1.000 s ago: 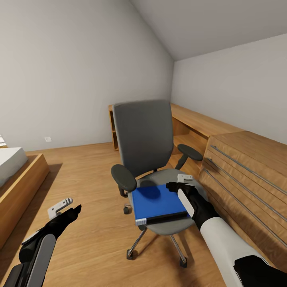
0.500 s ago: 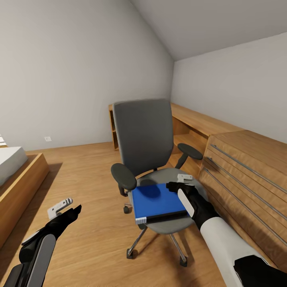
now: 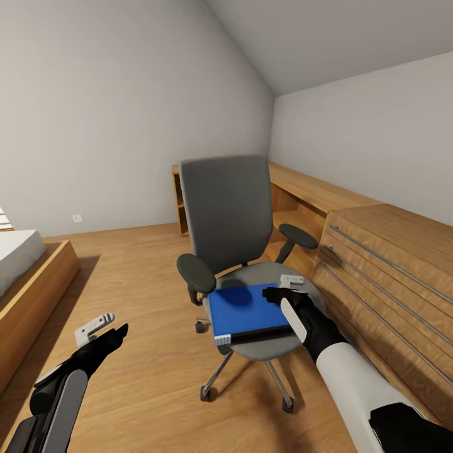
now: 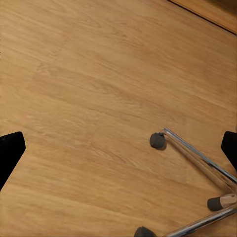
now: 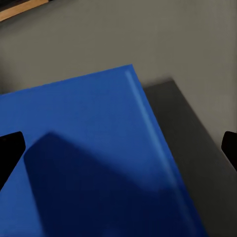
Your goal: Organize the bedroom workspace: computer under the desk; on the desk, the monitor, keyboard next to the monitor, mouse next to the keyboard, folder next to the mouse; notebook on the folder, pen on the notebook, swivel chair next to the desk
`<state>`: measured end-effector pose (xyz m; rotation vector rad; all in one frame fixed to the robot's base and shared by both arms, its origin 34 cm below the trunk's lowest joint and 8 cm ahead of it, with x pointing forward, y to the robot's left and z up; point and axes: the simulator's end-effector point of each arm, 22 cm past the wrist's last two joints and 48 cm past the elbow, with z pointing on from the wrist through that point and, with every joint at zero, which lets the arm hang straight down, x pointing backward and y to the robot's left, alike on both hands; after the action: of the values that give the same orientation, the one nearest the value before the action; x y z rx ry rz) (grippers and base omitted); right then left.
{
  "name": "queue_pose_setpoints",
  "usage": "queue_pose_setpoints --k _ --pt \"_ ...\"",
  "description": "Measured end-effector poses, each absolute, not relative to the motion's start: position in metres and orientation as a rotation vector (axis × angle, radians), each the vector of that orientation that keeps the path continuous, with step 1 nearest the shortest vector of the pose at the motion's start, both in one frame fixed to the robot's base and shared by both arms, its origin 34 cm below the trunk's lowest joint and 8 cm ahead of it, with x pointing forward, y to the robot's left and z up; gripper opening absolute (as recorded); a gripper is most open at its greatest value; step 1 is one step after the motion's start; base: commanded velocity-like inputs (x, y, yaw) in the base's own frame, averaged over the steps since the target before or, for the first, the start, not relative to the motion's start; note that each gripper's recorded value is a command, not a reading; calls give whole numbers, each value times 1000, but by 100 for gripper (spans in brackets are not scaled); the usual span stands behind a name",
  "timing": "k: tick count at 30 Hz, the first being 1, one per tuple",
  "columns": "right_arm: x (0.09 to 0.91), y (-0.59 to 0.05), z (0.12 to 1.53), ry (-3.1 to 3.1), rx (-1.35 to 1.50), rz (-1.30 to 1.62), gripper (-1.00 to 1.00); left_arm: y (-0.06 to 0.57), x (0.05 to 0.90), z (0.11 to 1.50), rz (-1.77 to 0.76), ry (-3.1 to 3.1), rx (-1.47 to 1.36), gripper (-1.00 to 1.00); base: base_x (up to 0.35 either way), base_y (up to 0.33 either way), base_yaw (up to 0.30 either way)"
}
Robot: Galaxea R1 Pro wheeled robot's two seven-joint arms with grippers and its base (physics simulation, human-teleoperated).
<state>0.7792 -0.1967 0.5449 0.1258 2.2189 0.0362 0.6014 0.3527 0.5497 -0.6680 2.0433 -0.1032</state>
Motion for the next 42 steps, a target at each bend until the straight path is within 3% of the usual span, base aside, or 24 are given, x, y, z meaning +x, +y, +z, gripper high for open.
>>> queue_pose_setpoints --k 24,42 --pt "779 -196 543 2207 126 39 100 352 600 544 -108 2040 -669 100 0 0 0" --pt "780 -197 544 2206 123 35 100 353 600 544 -105 2041 -670 100 -90 0 0"
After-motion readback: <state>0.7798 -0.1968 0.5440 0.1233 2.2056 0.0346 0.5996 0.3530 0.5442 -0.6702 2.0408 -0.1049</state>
